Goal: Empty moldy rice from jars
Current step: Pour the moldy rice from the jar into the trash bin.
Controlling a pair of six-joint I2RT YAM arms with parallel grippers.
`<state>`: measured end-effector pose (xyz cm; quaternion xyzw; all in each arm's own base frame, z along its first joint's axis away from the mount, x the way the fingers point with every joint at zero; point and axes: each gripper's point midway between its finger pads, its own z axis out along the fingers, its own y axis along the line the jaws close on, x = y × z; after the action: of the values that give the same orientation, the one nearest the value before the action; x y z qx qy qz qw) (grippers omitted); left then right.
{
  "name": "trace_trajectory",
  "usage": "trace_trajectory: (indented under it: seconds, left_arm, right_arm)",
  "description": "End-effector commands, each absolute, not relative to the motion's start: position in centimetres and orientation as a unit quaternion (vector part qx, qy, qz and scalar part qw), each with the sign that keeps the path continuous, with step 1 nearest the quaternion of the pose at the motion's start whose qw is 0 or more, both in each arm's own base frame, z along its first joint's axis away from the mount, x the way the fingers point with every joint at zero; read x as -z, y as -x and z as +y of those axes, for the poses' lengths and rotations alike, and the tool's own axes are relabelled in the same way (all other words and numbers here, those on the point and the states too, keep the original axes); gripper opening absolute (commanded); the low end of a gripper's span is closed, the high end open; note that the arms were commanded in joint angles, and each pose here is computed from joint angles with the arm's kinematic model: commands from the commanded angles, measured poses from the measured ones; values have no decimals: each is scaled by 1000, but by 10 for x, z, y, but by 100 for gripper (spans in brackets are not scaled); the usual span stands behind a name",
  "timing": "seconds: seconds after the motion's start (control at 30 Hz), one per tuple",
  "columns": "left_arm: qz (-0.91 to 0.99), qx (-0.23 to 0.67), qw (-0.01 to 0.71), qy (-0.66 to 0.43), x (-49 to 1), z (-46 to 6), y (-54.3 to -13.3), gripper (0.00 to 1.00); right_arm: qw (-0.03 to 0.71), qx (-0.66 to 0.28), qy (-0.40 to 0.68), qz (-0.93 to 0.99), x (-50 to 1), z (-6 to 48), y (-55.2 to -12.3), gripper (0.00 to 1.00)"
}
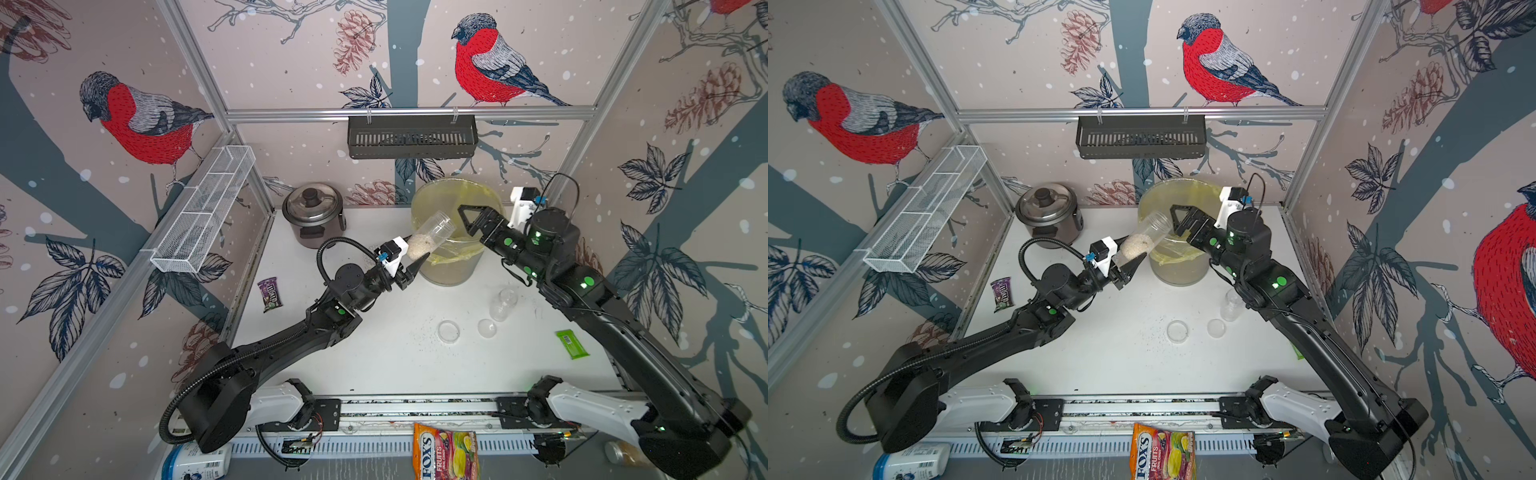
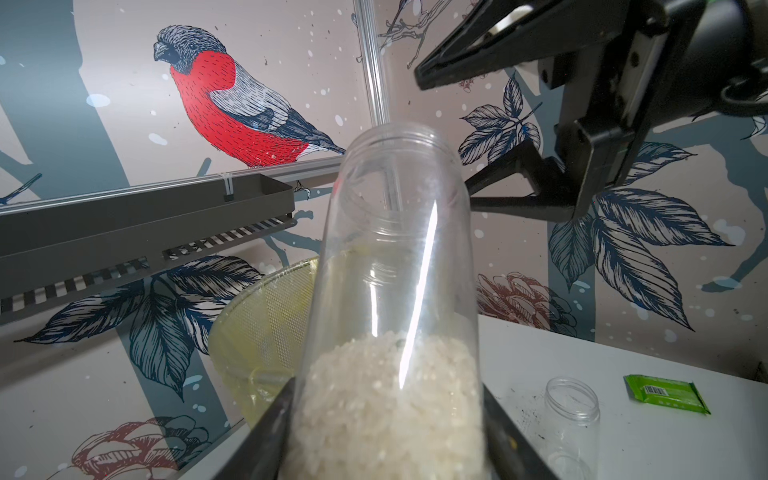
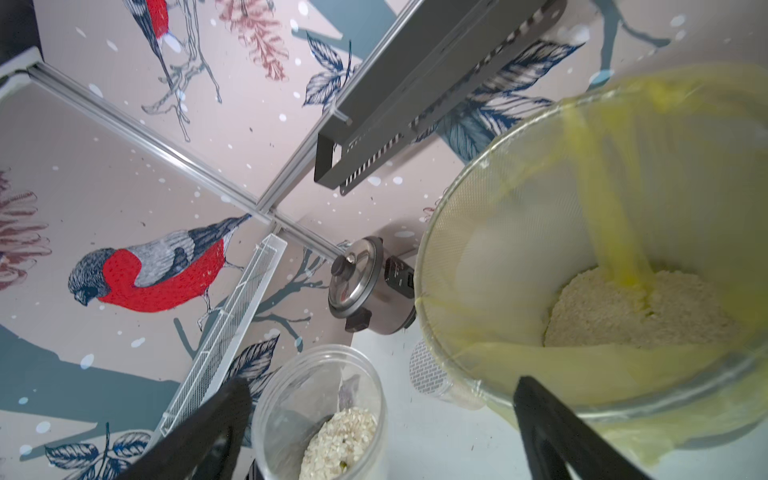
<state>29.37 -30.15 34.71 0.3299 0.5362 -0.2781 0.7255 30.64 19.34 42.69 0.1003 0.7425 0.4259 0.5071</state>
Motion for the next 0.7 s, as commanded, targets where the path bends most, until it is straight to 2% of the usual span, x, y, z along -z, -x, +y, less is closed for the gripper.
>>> trace_trajectory:
  seconds: [0.0,0.2,0.47,0.67]
  left_arm:
    - [531,269,713,-370,-352,-307,-300,29]
    - [568,216,661,-441,-352,-323,-336,29]
    - [584,117,618,-514,-352,-337,-377,25]
    - [610,63,575,-542,-351,-345,-410,25]
  right_arm:
    - [539,-420,-91,725,-451,172,-304,100]
    - [581,-383,-110,710,-460,130,-306,100]
    - [597,-344,-137,712,-431,96,-299,100]
    - [613,-312,-143,712,-428,76,-288,100]
